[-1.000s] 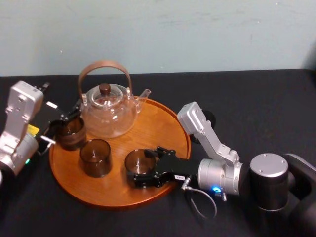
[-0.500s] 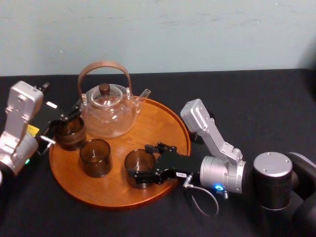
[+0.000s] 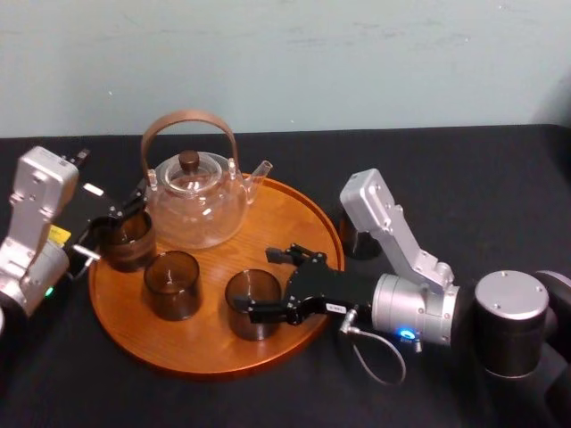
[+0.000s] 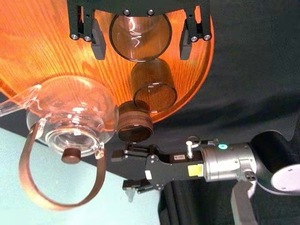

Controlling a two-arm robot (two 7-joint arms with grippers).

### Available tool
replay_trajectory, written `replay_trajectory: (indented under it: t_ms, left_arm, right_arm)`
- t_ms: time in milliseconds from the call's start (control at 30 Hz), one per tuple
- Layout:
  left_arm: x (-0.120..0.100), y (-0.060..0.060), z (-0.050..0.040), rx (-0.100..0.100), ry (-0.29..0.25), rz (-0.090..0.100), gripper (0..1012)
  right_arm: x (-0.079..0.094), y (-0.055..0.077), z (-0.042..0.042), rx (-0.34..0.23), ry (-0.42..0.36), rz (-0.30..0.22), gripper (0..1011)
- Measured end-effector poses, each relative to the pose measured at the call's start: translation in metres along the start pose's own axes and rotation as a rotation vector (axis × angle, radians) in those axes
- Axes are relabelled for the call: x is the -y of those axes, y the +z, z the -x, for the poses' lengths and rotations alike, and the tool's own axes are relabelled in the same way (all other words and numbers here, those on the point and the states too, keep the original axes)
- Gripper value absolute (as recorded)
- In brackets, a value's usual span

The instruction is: Pick up the glass from the table and place it on the tray.

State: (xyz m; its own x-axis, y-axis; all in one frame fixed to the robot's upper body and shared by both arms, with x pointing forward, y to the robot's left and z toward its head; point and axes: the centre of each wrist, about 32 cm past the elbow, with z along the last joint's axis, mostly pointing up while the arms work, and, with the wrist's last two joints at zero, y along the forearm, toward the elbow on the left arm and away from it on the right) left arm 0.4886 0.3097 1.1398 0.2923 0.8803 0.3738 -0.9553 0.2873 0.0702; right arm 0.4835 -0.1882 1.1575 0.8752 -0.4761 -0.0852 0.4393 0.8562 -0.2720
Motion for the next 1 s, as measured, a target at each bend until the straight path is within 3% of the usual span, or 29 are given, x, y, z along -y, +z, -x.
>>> replay_trajectory:
  t_ms: [367,667,1000]
  left_arm:
    - [0.0,0.0,0.0,0.0,0.0,0.0,1001]
    - [0.0,0.0,0.0,0.0,0.0,0.0,1001]
    - [0.0,0.0,0.0,0.0,0.0,0.0,1001]
  right_arm:
    - [0.024,0.006,0.0106,0.047,-0.028,-0.029,1002]
    - [0.063,0.004,0.0218,0.108,-0.133,-0.007,1002]
    - [0.094,-0.01,0.0208,0.091,-0.24,0.007,1002]
